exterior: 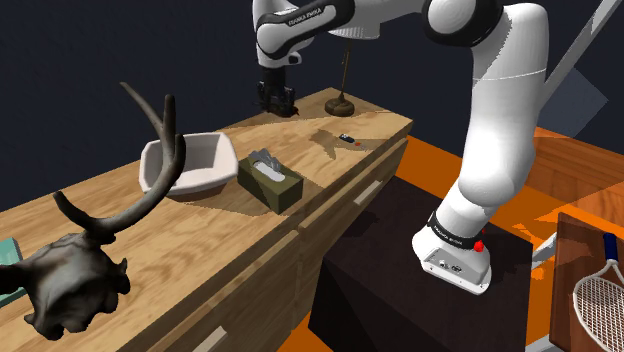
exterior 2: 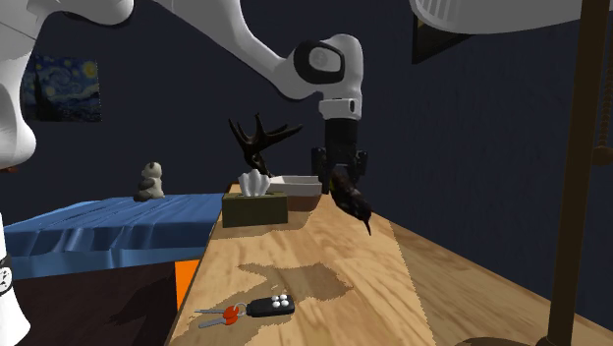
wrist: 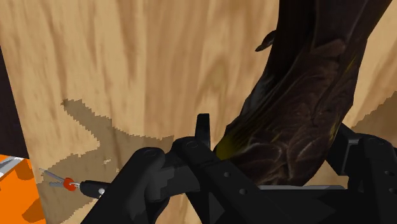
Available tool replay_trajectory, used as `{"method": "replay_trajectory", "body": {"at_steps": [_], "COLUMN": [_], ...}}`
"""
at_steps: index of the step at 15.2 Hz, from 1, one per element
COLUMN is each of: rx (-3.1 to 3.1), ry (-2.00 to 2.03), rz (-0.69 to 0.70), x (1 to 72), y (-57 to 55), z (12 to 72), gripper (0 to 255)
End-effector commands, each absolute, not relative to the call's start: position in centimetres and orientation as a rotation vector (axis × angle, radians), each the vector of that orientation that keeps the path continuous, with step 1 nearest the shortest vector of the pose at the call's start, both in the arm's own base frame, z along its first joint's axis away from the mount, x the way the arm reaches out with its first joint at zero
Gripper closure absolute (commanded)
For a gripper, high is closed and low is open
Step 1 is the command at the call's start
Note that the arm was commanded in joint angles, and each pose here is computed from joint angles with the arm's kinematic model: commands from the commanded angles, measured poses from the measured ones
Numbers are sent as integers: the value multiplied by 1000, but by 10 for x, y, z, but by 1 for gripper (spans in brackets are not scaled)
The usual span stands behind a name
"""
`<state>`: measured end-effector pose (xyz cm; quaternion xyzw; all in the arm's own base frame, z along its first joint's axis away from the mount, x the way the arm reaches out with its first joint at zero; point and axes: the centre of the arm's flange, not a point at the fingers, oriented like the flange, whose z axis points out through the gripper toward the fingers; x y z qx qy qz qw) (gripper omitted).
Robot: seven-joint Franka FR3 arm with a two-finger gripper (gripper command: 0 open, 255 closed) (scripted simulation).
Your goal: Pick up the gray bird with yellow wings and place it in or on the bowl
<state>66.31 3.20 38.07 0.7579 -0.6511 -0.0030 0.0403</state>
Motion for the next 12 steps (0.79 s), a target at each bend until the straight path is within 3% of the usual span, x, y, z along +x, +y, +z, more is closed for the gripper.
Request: {"method": "replay_trajectory", "body": {"at_steps": [1,12], "rx": [2322,2322], "ry": [-1995,-1995], "rz": [-9,-9], "x": [663,663], "y": [32,32], "z": [391,450], "gripper": [255,255]}}
